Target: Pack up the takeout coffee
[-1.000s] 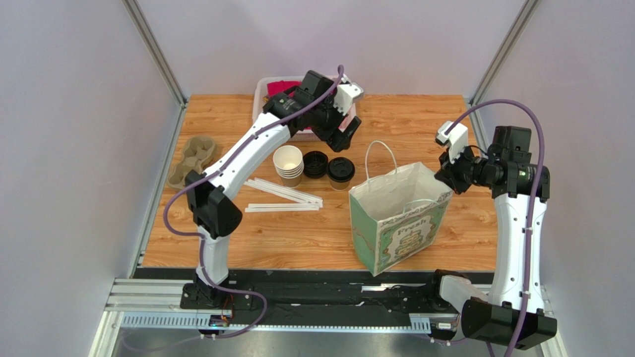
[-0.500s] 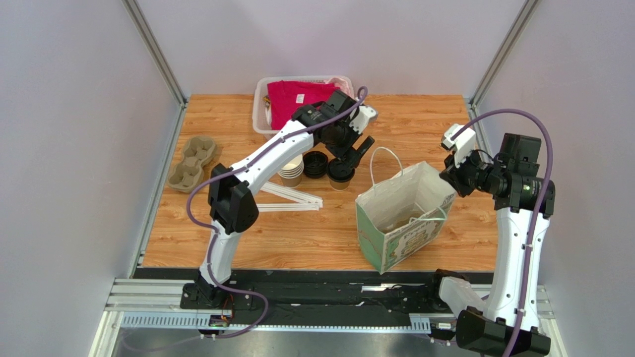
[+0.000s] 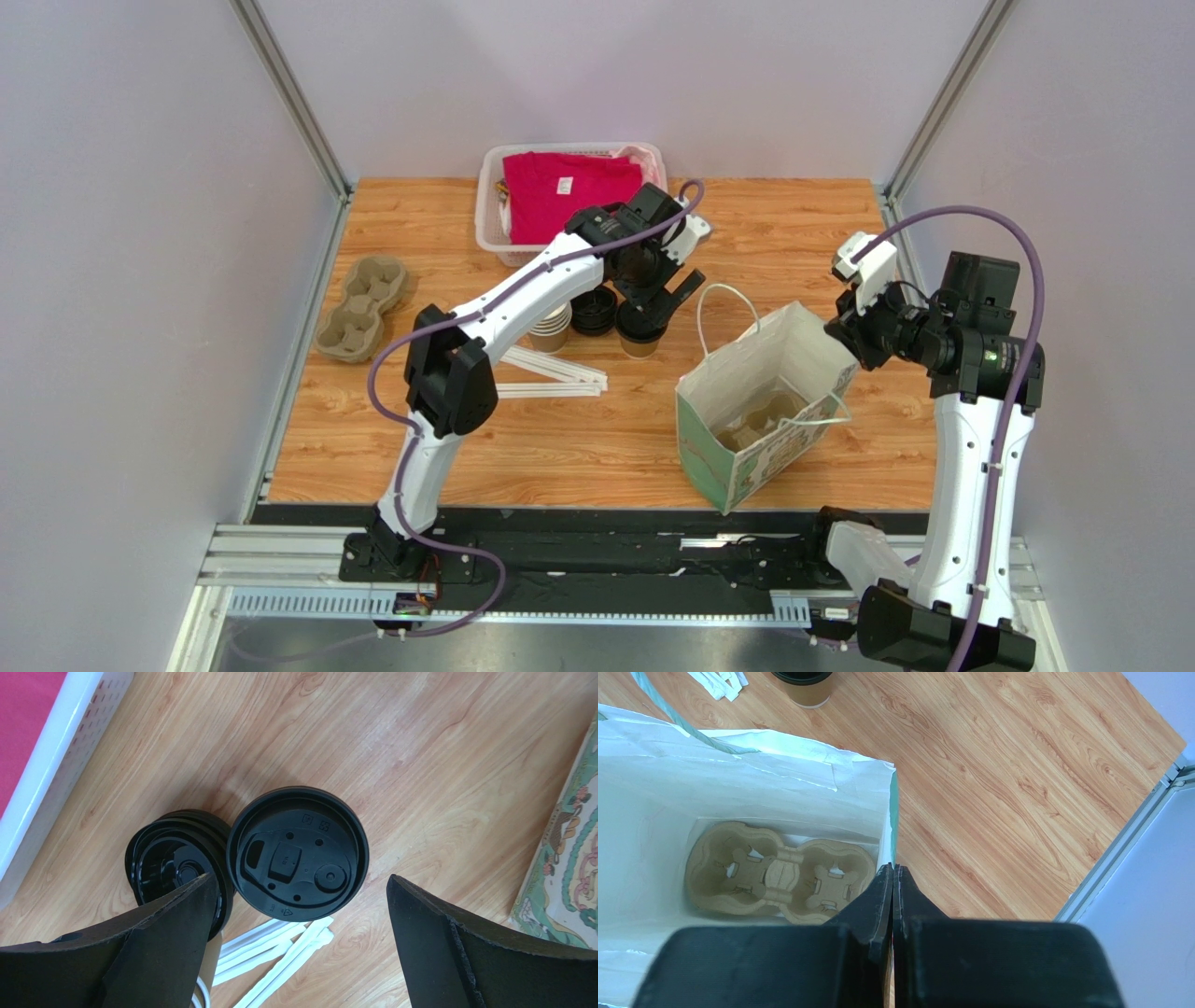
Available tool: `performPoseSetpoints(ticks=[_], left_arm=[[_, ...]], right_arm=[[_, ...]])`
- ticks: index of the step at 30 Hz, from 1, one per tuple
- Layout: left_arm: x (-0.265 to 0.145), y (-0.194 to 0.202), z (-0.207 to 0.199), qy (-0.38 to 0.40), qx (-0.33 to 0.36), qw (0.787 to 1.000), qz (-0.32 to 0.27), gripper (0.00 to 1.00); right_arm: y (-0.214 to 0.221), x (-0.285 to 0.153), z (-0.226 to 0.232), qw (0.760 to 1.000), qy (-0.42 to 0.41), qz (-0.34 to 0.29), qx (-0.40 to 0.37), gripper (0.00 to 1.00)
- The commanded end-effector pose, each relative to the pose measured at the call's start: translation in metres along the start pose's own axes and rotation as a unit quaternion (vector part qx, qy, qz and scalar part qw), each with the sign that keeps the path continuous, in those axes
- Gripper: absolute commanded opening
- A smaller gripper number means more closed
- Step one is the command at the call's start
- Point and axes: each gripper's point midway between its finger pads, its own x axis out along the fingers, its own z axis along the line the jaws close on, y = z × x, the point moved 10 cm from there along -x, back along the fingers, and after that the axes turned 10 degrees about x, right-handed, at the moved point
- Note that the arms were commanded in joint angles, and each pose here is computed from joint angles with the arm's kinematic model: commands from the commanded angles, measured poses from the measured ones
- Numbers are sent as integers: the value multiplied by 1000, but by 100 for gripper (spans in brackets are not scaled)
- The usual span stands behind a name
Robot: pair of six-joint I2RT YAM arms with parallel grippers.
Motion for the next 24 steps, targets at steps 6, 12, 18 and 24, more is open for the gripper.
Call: performPoseSetpoints(ticks=[6,12,18,24], left_arm=[[13,6,0,6,13,1000,24,99],[16,8,-1,12,15,999,28,98],[22,11,-1,10,19,999,36,97],[25,11,1,8,25,999,38,96]], right_arm=[[-5,-1,0,1000,-2,-24,-5,0],[-6,-1,0,1000,-3,-25,-5,0],[-5,0,0,1000,-5,-22,-1,0],[-5,2,-1,1000,-11,-21,0,0]])
